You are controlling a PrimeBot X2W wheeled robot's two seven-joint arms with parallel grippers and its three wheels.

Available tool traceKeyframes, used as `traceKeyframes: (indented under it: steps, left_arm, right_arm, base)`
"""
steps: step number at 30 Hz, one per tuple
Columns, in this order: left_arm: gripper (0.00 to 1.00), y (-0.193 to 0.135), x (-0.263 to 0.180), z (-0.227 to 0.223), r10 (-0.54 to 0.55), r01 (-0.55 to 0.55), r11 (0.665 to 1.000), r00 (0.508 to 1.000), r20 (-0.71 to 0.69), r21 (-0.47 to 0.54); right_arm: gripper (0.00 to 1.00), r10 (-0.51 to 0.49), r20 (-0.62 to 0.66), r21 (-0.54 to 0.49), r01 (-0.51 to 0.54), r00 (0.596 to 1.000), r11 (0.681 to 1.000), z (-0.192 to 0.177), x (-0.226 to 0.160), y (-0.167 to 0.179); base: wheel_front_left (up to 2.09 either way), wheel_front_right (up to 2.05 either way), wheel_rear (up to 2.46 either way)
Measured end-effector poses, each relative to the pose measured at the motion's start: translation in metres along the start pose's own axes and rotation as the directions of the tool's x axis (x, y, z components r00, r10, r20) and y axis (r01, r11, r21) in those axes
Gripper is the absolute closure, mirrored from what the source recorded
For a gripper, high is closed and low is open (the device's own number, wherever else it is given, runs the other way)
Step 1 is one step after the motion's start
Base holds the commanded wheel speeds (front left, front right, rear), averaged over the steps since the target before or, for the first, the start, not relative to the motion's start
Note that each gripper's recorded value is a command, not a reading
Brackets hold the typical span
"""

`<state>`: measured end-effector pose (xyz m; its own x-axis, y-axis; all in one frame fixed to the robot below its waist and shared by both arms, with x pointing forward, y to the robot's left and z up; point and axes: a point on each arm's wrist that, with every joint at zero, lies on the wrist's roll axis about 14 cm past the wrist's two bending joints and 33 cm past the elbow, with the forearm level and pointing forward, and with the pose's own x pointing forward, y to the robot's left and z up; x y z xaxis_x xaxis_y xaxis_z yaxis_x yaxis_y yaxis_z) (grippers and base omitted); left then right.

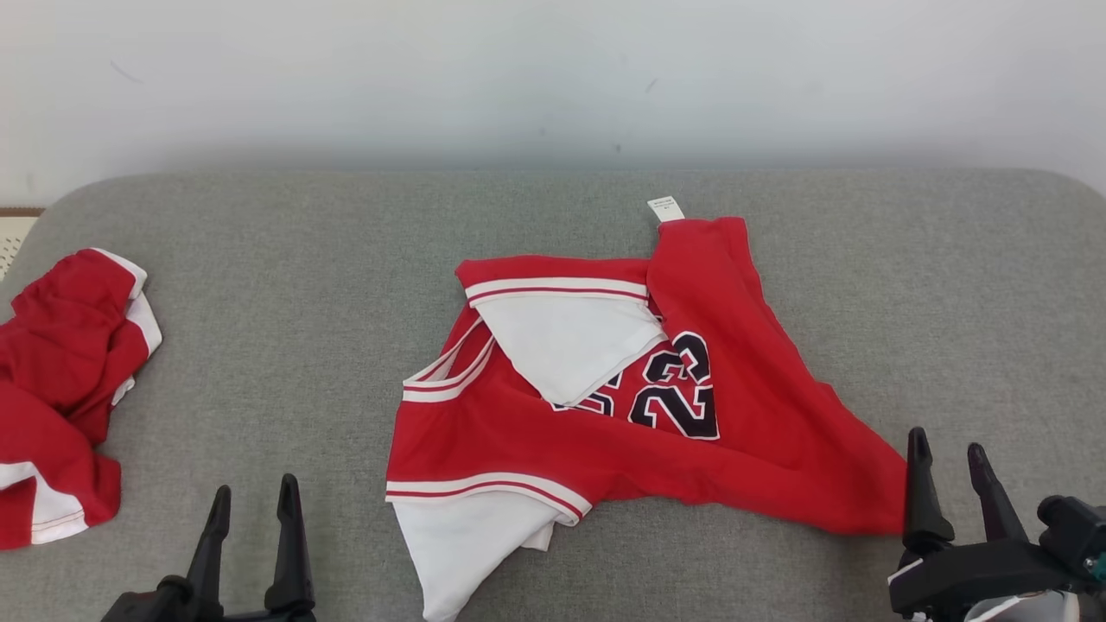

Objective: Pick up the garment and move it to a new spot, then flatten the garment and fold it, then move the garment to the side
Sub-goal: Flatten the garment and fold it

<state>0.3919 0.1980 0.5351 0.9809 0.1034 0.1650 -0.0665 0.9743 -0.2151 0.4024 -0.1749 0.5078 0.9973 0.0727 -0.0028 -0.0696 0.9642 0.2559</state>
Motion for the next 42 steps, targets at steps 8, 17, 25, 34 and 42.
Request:
traceKeyframes:
  steps: [8,17,25,34,42]
  left_arm:
    - [0.00,0.012,-0.005,0.012,0.039,-0.040,0.999,0.999,0.033,0.017]
    - [0.00,0.027,-0.011,0.027,0.071,-0.078,0.993,0.995,0.076,0.093]
    - [0.00,0.027,-0.017,0.029,0.061,-0.071,0.988,0.995,0.079,0.134]
    - [0.00,0.028,-0.026,0.027,0.064,-0.074,0.984,0.996,0.068,0.160]
    - [0.00,0.022,-0.028,0.021,0.026,-0.033,0.986,0.999,0.045,0.165]
  right_arm:
    - [0.00,0.058,0.097,-0.085,-0.050,0.994,0.995,0.020,-0.002,0.018]
    - [0.00,0.107,0.128,-0.208,-0.079,0.986,0.975,0.026,-0.010,0.024]
    - [0.00,0.152,0.111,-0.210,-0.126,0.982,0.969,0.021,-0.018,0.033]
    - [0.00,0.140,0.111,-0.200,-0.116,0.984,0.973,0.020,-0.029,0.033]
    - [0.00,0.136,0.110,-0.192,-0.113,0.985,0.975,0.015,-0.035,0.036]
  base:
    - [0.00,0.00,0.00]
    - [0.00,0.00,0.00]
    - [0.00,0.00,0.00]
    - [0.00,0.00,0.00]
    - [0.00,0.00,0.00]
